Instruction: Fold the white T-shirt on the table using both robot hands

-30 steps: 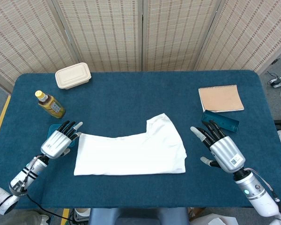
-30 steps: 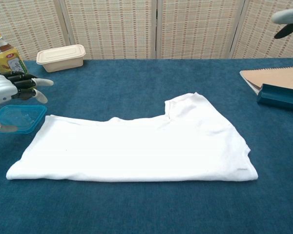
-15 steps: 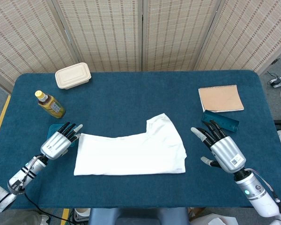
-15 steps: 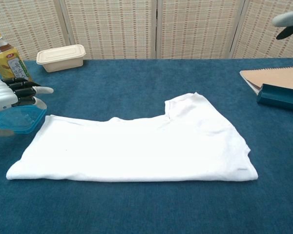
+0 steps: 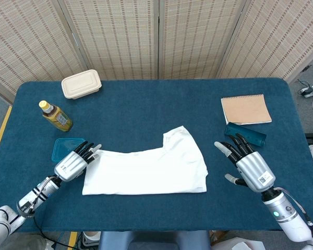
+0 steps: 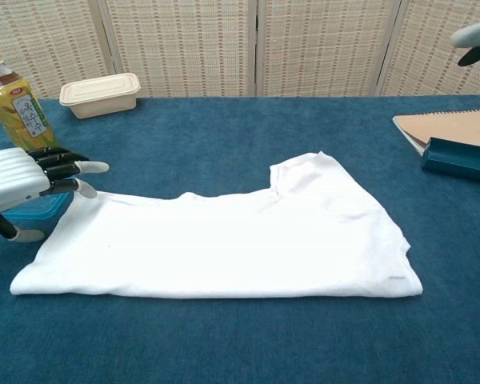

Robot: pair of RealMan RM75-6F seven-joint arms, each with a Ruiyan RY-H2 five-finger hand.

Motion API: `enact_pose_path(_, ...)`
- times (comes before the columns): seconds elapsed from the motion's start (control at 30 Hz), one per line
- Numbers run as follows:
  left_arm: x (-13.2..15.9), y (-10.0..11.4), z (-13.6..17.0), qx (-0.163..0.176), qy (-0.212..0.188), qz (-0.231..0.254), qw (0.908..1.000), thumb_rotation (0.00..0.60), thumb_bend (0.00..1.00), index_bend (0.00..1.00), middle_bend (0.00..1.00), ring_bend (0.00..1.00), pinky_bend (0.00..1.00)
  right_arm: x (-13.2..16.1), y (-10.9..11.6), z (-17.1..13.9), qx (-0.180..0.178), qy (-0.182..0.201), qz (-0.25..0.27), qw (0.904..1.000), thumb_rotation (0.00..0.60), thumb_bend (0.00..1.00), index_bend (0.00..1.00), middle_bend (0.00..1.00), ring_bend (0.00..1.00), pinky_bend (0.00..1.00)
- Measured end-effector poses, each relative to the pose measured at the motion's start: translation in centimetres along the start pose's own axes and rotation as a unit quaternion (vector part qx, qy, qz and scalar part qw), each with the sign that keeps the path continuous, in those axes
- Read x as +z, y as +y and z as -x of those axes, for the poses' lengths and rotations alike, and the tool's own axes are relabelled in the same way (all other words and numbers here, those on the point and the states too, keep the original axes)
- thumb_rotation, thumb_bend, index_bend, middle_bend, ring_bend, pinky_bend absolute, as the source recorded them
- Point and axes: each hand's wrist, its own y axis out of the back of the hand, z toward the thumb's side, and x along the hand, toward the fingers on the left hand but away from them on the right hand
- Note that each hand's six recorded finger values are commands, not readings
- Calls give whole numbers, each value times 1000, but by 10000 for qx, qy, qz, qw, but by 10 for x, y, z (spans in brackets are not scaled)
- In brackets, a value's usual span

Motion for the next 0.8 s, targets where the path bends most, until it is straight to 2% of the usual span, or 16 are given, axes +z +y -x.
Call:
enact_pose_path(0.53, 16, 7, -17, 174, -32, 461, 9988, 600, 197, 329, 58, 65, 68, -7, 4, -5, -129, -125, 3, 9998, 600, 94, 126, 200, 49, 0)
enact_pose_path(0.7, 17, 9, -20, 180, 4, 516, 9985, 600, 198, 419, 59, 65, 68, -9, 4, -6, -132, -142, 16, 9998, 600, 94, 134, 200, 50, 0)
enact_pose_path(0.8, 18, 10, -21, 183, -6, 551, 9983, 600, 232, 497, 75, 65, 68, -10, 4, -6, -151, -152, 29, 9998, 600, 94, 138, 200, 50, 0)
